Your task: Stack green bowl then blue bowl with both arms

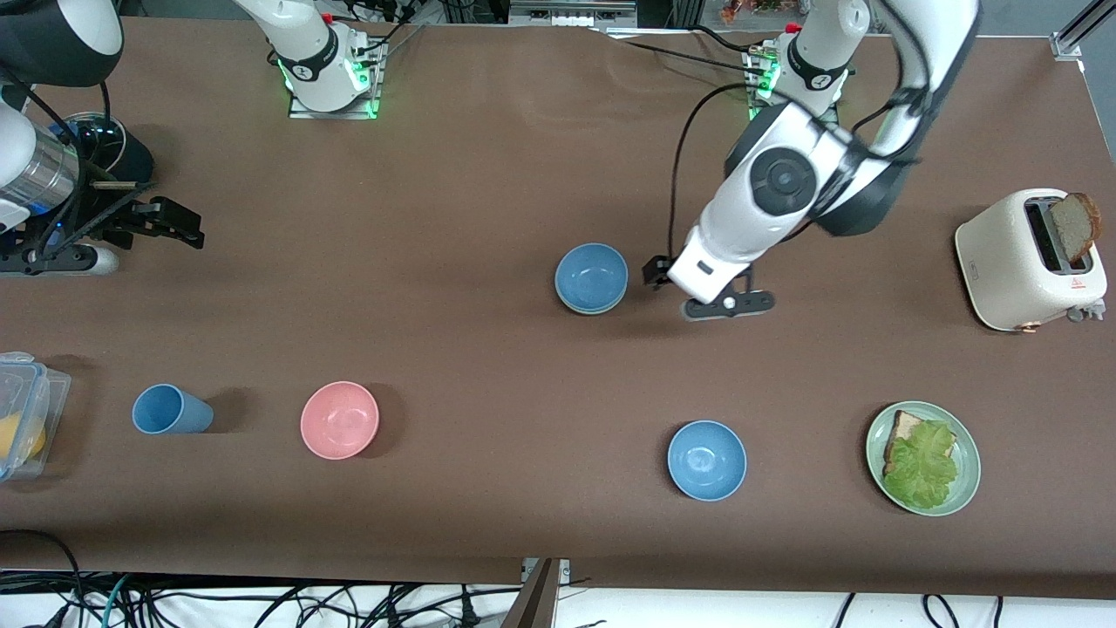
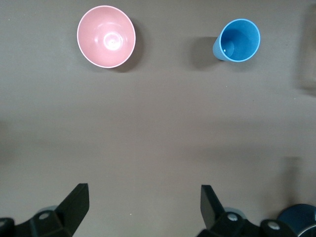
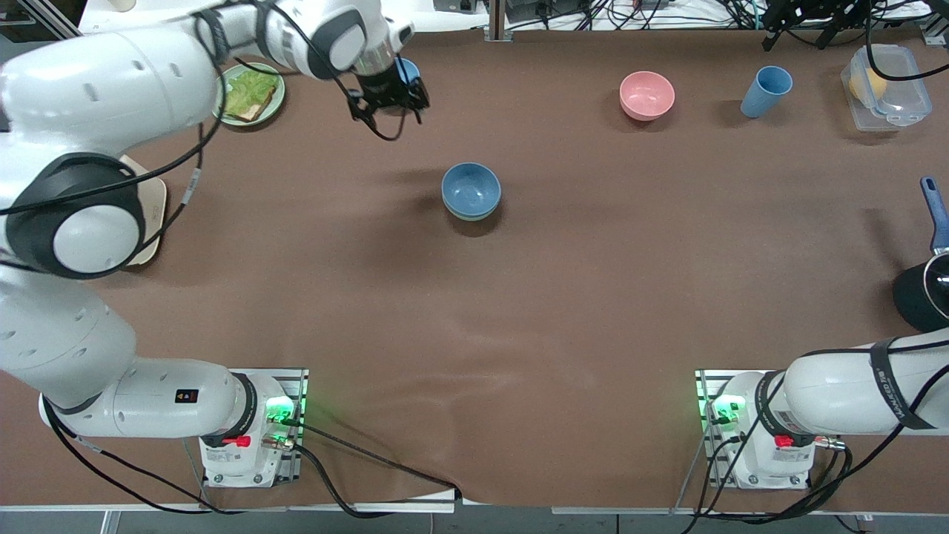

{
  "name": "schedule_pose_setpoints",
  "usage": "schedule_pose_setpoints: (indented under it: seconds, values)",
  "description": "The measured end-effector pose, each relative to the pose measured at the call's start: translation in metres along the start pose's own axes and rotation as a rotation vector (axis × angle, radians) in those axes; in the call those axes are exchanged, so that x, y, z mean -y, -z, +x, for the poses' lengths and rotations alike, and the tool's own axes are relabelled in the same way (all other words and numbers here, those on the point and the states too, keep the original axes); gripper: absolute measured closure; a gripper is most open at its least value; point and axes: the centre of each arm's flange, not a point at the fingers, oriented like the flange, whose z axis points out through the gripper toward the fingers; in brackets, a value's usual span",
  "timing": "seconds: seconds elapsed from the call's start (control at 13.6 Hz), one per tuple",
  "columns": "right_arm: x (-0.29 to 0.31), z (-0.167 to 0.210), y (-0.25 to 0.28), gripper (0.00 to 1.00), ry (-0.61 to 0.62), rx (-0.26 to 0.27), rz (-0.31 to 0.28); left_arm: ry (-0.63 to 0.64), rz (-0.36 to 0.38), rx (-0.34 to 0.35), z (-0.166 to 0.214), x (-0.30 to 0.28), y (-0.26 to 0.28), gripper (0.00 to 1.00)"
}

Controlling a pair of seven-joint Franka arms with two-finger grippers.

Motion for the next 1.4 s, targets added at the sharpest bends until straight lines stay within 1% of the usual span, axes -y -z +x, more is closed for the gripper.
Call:
schedule_pose_setpoints:
  seconds: [0.15,0.29,0.44,0.52,0.66,0.81,0.96,1.11,1.4]
  values:
    - [0.0,0.0,0.0,0.0,-0.001,0.0,0.0,-0.048,0.042,0.016,0.006,0.026,0.06,0.0]
    - [-0.001,0.0,0.0,0.0,-0.002,0.0,0.0,-0.081,0.057,0.031,0.02,0.065,0.108,0.0]
    - [-0.001,0.0,0.0,0.0,-0.002,0.0,0.0,-0.124,0.055,0.045,0.038,0.113,0.136,0.0]
    - [-0.001,0.0,0.0,0.0,-0.002,0.0,0.0,-0.146,0.058,0.039,0.045,0.134,0.146,0.0]
    - [-0.001,0.0,0.0,0.0,-0.002,0.0,0.0,-0.171,0.074,0.029,0.048,0.174,0.162,0.0]
    - [-0.001,0.0,0.0,0.0,-0.002,0.0,0.0,-0.172,0.058,0.028,0.04,0.209,0.176,0.0]
    - [-0.001,0.0,0.0,0.0,-0.002,0.001,0.0,-0.157,0.062,0.014,0.028,0.232,0.182,0.0]
    - [-0.001,0.0,0.0,0.0,-0.002,0.001,0.0,-0.152,0.062,-0.006,0.019,0.237,0.182,0.0]
    - [-0.001,0.0,0.0,0.0,-0.002,0.001,0.0,-0.147,0.063,-0.009,0.017,0.241,0.177,0.0]
